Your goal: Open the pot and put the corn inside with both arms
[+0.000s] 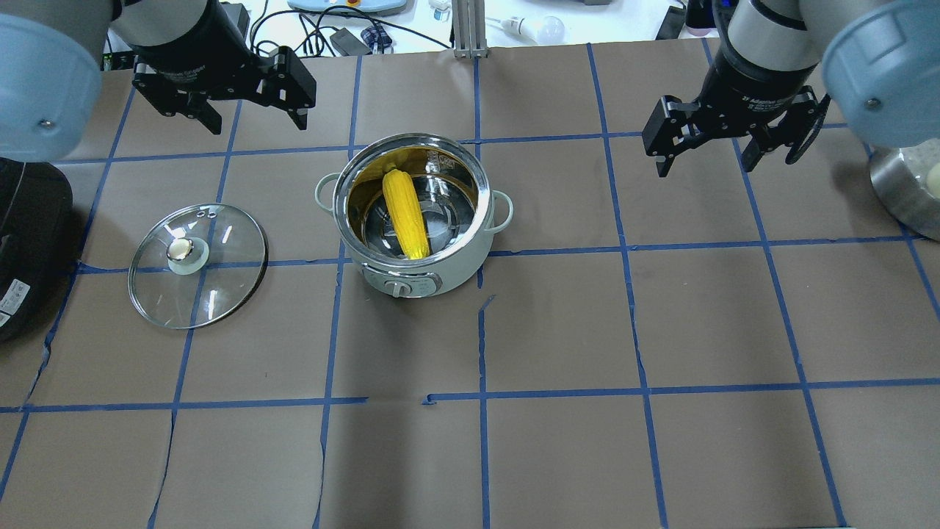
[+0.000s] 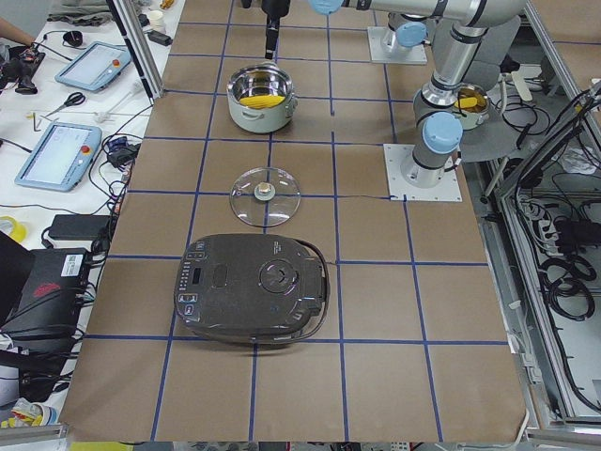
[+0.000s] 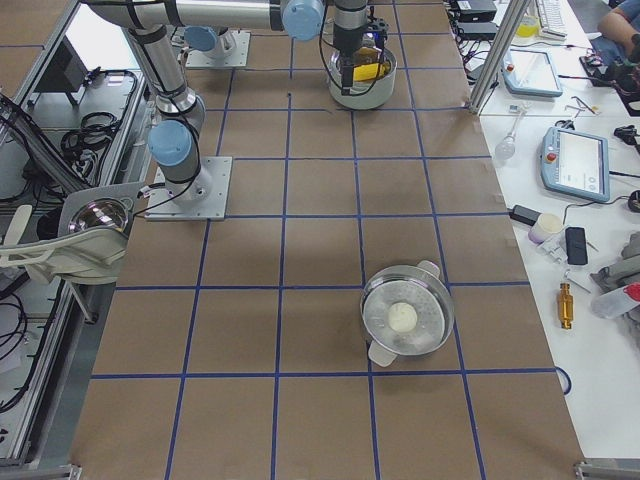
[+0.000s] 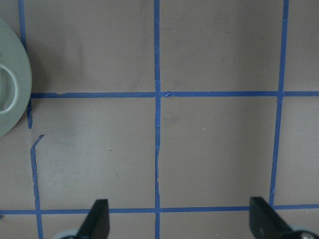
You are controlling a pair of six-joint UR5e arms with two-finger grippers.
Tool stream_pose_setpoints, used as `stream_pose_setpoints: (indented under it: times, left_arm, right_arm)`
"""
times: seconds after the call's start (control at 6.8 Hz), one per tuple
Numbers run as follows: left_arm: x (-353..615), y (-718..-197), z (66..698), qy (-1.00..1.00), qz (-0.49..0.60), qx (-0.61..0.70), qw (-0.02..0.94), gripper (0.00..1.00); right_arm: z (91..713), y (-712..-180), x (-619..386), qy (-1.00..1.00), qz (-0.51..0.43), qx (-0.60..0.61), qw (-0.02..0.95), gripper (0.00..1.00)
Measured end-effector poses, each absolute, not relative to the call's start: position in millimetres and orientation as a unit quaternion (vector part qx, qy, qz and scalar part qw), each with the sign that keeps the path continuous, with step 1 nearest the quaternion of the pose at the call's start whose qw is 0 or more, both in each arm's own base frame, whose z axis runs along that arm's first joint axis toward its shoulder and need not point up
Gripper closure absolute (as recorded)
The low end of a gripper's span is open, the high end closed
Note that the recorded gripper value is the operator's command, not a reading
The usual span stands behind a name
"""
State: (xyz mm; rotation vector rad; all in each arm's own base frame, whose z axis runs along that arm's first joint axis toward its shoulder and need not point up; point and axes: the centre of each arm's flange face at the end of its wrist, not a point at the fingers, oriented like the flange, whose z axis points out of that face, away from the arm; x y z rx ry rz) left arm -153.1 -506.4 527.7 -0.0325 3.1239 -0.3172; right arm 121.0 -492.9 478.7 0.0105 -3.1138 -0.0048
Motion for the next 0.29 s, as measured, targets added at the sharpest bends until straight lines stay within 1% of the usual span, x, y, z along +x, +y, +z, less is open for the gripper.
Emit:
stream_pose_setpoints:
  times: [0.29]
  left_arm:
    - [-130, -507, 526, 0.994, -0.103, -0.030, 0.003, 0.00]
  right_arm:
    - [484, -488, 122, -1.000, -0.007, 0.005, 0.011, 0.00]
